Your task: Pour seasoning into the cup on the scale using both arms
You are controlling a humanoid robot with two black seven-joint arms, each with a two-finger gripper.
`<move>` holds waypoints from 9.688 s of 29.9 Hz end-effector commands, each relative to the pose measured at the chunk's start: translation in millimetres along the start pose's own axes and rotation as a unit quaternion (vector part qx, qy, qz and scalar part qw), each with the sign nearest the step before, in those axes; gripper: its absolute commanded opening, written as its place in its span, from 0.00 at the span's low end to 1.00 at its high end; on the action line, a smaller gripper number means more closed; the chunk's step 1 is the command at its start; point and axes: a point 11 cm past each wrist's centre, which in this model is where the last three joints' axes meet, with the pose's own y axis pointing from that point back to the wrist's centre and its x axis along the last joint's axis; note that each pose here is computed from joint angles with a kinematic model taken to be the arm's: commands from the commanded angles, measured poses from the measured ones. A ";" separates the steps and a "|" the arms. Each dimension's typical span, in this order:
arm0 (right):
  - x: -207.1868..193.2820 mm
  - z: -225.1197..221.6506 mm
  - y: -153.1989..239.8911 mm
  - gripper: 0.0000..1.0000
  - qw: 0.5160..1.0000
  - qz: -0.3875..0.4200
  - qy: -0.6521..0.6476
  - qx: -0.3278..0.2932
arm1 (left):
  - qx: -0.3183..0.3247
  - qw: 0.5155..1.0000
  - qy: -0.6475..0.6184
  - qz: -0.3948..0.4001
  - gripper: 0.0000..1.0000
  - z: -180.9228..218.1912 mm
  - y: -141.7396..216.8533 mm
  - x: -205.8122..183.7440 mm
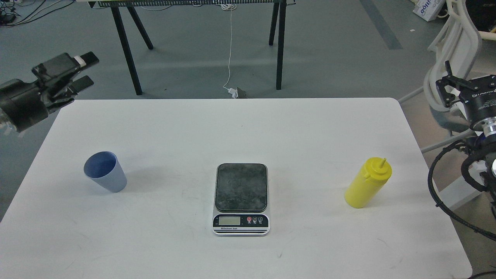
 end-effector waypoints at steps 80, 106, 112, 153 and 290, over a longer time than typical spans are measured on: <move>26.8 -58.6 31.7 1.00 0.997 0.039 0.058 0.023 | -0.146 0.828 -0.440 -0.316 0.06 104.6 -156.7 -206.1; 39.0 -59.4 49.6 1.00 0.996 0.056 0.068 0.008 | -0.164 0.877 -0.367 -0.263 0.82 131.1 -174.0 -186.9; 60.6 -60.3 107.9 1.00 0.994 0.109 -0.009 0.007 | -0.194 0.963 -0.078 -0.169 1.00 169.6 -184.9 -129.5; 8.5 169.8 244.3 0.95 0.945 0.128 -0.238 -0.186 | -0.182 0.736 0.630 0.168 1.00 56.5 -156.3 60.4; -234.4 307.5 31.3 0.29 0.336 -0.511 0.747 -0.262 | -0.245 0.713 0.614 0.233 1.00 40.9 -100.2 119.2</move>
